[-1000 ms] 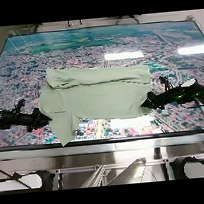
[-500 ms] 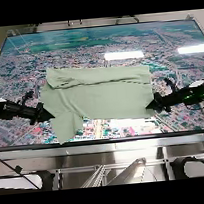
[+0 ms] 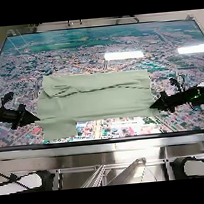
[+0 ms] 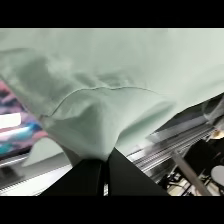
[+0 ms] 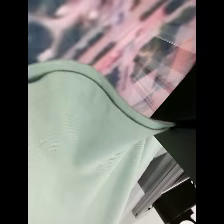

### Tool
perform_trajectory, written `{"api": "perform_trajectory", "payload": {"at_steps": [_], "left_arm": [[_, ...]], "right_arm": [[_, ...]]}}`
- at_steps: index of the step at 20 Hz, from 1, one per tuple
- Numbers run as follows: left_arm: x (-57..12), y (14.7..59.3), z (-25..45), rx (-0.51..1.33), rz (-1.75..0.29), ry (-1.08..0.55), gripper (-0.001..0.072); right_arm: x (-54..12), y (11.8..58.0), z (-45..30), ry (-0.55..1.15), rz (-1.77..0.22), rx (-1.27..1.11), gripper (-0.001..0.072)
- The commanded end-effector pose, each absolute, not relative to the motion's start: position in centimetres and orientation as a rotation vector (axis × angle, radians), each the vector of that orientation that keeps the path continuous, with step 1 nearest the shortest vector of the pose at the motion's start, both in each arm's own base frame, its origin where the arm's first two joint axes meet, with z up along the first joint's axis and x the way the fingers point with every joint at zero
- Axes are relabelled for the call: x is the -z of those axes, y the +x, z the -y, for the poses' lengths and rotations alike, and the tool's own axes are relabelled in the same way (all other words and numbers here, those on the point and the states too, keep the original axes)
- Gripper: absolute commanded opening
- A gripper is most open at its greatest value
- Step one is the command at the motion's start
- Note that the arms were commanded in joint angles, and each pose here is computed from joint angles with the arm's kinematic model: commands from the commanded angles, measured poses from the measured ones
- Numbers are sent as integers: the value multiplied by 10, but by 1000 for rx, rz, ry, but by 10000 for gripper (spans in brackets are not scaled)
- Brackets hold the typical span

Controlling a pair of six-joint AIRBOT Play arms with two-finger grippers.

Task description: Fold the shirts.

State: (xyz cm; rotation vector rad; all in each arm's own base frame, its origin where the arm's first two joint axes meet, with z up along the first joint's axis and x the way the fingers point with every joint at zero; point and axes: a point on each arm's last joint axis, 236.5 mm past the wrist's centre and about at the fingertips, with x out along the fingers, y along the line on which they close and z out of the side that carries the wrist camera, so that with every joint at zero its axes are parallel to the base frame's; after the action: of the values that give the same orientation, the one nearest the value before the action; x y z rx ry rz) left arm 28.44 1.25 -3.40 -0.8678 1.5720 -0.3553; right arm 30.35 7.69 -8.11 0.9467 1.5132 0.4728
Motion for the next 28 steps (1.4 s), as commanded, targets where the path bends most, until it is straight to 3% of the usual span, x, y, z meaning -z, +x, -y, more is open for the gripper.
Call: {"api": "perform_trajectory", "payload": {"at_steps": [1,7,13,24,25,26,27,28], "left_arm": [[-8,318,7,488,-1392,-946,21],[-48,398,31,601,-1289,-777,21],[-20,473,11,529,-1295,-759,20],[70,551,41,559,-1289,-714,20],[70,554,43,555,-1274,-737,23],[64,556,45,567,-1254,-770,151],[50,561,45,596,-1215,-825,390],[30,566,43,625,-1162,-884,625]], "right_arm": [[62,320,-85,1004,-1428,-528,17],[22,397,-74,1034,-1149,-499,17],[18,476,-36,936,-939,-322,17],[91,504,-53,780,-985,-321,19],[89,503,-54,780,-987,-329,43],[85,502,-54,779,-986,-340,164],[77,500,-53,781,-983,-357,260],[68,497,-50,771,-981,-377,270]]}}
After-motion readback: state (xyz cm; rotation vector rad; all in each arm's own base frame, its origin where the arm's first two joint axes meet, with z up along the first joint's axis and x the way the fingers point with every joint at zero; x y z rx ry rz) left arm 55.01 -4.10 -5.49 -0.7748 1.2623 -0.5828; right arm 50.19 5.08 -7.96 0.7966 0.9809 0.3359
